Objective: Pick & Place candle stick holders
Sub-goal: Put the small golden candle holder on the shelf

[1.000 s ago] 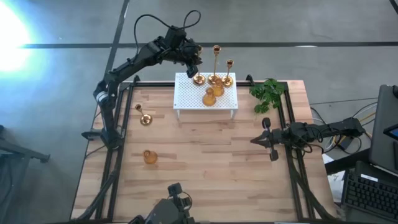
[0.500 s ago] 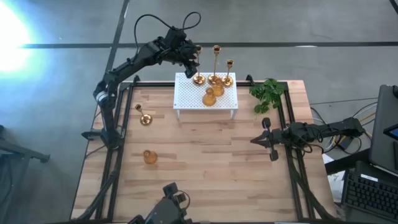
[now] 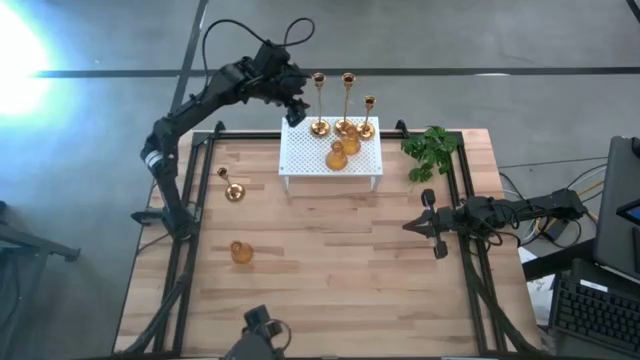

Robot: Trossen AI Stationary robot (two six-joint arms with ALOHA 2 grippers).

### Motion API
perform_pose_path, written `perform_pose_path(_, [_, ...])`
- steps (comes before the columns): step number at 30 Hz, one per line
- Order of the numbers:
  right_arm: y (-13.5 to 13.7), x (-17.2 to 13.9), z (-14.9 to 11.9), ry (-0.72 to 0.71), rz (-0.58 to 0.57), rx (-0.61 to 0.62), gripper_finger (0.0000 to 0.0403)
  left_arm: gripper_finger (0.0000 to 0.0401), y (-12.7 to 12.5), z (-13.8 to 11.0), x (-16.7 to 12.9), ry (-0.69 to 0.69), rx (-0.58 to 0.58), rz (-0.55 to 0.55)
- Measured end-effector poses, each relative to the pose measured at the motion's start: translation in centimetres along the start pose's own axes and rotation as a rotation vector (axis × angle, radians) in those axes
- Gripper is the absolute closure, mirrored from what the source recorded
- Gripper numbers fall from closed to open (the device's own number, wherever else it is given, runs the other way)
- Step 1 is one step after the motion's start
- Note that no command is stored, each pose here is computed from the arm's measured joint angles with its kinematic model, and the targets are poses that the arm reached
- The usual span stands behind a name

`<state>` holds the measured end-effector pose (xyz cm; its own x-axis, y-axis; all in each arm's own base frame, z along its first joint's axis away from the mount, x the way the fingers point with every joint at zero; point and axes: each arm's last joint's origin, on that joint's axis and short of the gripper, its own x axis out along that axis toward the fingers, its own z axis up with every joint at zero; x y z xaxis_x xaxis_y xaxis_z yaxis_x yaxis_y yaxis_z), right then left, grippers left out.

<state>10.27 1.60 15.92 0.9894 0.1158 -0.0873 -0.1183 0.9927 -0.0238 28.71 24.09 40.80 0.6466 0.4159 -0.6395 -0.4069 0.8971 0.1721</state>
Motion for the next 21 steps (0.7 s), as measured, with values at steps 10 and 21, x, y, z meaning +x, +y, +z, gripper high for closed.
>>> perform_pose_path(10, [0.0,0.0,0.0,0.0,0.0,0.0,0.0394,0.0174,-1.9,-1.6,-5.5,0.154,-0.076,-0.017])
perform_pose_path(21, [0.0,0.0,0.0,0.0,0.0,0.0,0.0394,0.0178,-5.5,-2.2,-12.2,0.154,-0.15,0.114])
